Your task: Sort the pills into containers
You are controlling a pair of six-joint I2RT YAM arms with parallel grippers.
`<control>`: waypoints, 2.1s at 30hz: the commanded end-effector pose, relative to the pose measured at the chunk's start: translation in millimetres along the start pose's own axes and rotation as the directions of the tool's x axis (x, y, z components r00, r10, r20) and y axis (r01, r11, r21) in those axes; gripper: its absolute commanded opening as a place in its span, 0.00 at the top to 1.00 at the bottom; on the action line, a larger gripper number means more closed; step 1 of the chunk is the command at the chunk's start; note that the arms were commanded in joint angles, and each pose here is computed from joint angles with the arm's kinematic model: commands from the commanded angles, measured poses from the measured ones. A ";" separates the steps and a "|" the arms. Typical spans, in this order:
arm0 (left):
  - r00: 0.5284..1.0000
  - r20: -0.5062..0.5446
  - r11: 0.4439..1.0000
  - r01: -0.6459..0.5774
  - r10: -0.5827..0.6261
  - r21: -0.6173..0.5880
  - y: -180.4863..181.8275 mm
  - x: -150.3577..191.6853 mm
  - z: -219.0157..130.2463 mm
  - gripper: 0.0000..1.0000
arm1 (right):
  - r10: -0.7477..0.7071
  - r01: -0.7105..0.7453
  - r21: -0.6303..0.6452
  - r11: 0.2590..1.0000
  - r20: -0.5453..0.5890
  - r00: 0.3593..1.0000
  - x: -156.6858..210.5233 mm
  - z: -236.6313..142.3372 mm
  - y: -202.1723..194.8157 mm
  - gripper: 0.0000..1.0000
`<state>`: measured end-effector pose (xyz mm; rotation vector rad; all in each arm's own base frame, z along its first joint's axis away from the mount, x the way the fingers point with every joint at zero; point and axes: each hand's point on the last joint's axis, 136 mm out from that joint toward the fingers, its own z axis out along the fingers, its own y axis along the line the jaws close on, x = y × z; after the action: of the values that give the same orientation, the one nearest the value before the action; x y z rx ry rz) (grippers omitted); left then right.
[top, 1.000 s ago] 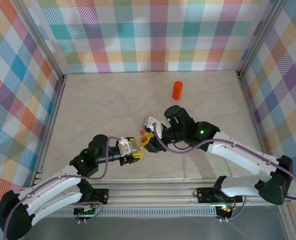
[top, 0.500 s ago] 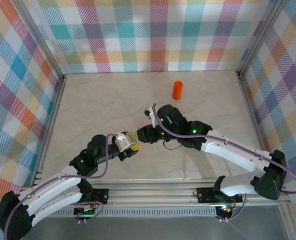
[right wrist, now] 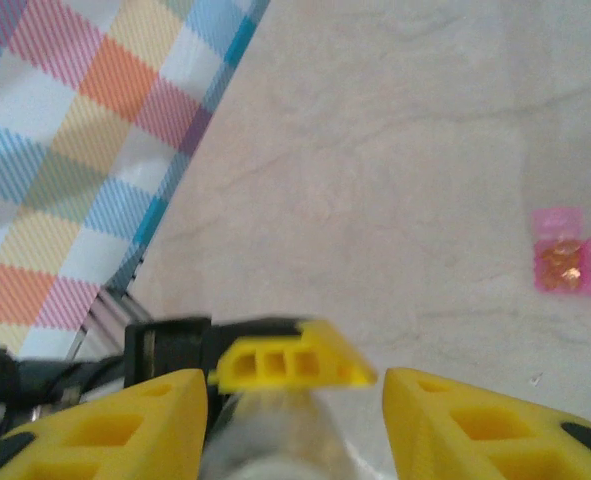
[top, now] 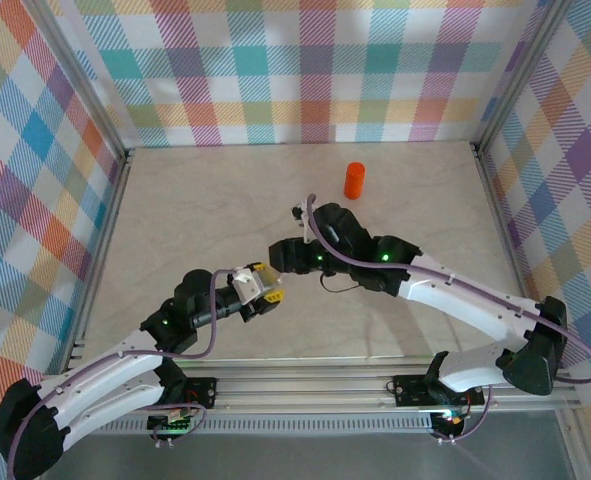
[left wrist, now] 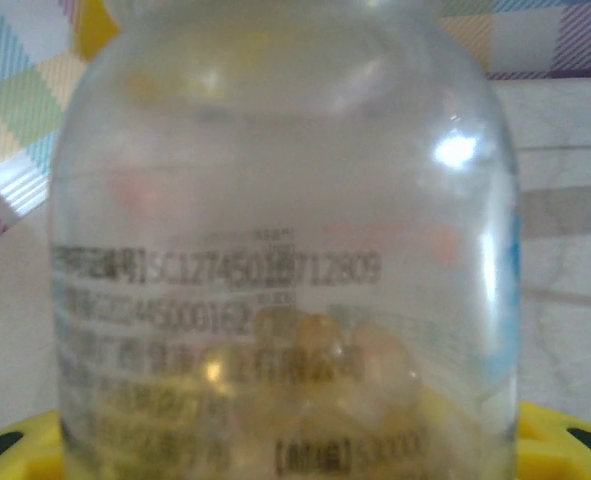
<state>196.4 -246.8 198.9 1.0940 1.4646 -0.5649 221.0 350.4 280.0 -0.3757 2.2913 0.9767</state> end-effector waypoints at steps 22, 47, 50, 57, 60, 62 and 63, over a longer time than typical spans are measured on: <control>0.987 0.149 0.997 -0.070 0.063 0.045 -4.0 -43.2 -0.9 1.00 | -0.173 0.146 0.145 0.979 0.196 0.965 -70.3 -62.3 -28.5 0.29; 0.979 0.180 0.989 -0.111 0.092 0.094 -17.1 -48.2 -14.1 1.00 | -0.911 0.944 -0.216 0.250 0.277 0.304 1.4 -105.9 11.0 0.36; 0.978 0.185 0.986 -0.119 0.097 0.114 -20.8 -48.4 -14.3 1.00 | -0.913 0.947 -0.275 0.164 0.321 0.251 12.4 -102.0 16.6 0.36; 0.980 0.174 0.983 -0.120 0.095 0.136 -23.5 -46.8 -12.6 1.00 | -0.896 0.923 -0.380 0.051 0.391 0.210 25.3 -101.3 29.8 0.38; 0.981 0.169 0.983 -0.119 0.095 0.139 -23.7 -45.7 -11.6 1.00 | -0.899 0.916 -0.401 0.036 0.386 0.204 27.1 -96.3 31.1 0.38; 0.981 0.167 0.983 -0.118 0.094 0.141 -23.9 -45.3 -10.9 1.00 | -0.901 0.909 -0.416 0.024 0.385 0.200 28.9 -91.5 33.0 0.38; 0.982 0.164 0.983 -0.117 0.093 0.143 -24.0 -44.6 -10.3 1.00 | -0.902 0.906 -0.423 0.016 0.385 0.195 30.0 -88.5 34.6 0.38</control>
<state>169.2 -258.3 219.8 1.2014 1.2960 -0.6708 157.8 304.0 322.7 -1.8078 1.1372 0.7718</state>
